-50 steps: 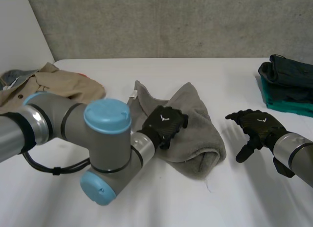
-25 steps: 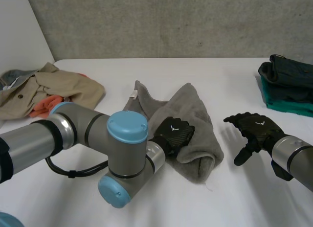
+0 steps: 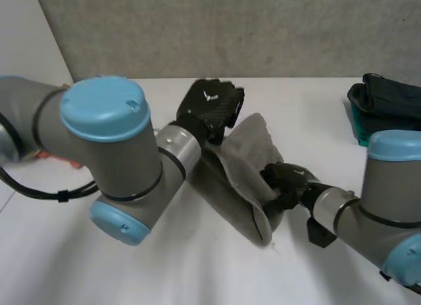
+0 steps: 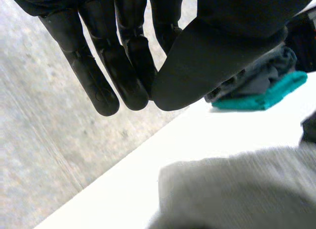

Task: Fold the laundry.

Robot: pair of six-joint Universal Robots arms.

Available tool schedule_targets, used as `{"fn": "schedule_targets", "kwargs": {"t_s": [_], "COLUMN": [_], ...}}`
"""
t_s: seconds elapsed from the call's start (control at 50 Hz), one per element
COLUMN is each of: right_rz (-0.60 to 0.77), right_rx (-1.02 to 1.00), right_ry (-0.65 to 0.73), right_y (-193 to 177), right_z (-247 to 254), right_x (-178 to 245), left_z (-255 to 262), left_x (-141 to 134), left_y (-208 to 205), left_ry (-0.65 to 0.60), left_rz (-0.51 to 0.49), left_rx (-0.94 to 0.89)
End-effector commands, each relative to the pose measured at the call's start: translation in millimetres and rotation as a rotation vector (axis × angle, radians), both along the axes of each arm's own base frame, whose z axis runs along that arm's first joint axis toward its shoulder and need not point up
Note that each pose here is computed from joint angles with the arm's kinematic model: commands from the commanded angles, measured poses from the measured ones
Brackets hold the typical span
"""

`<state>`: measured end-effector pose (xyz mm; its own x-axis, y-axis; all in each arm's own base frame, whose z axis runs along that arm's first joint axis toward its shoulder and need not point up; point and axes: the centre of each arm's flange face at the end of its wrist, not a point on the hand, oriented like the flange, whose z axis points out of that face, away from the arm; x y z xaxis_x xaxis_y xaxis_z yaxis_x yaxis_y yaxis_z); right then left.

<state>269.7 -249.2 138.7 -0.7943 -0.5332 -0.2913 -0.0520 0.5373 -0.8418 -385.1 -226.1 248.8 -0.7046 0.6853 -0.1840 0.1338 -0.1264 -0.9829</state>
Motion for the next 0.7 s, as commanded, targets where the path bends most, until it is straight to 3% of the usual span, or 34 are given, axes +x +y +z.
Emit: {"fn": "schedule_targets", "kwargs": {"t_s": [0.02,0.12,0.14,0.22,0.32,0.42,0.58,0.7], "right_rz": [-0.055,-0.109,-0.107,-0.051,0.022,0.058,0.073,0.049], "right_rx": [-0.046,-0.378,-0.502,-0.673,-0.585,-0.482,-0.42,-0.353], "right_ry": [-0.038,-0.002,0.037,0.138,0.205,0.244,0.229,0.171], "right_y": [-21,-46,-49,-45,-40,-30,-17,-12], "right_z": [9,81,110,151,129,95,82,77], "right_x": [5,1,0,5,16,19,24,23], "left_z": [37,75,84,85,53,-11,-79,-93], "left_x": [4,15,17,23,36,51,54,46], "left_y": [7,15,18,15,3,3,9,9], "left_ry": [0.061,0.122,0.136,0.137,0.078,0.04,0.152,0.207], "left_rz": [-0.004,-0.002,-0.003,0.013,0.058,0.097,0.134,0.124], "left_rx": [-0.072,-0.144,-0.16,-0.157,-0.072,0.156,0.482,0.547]}}
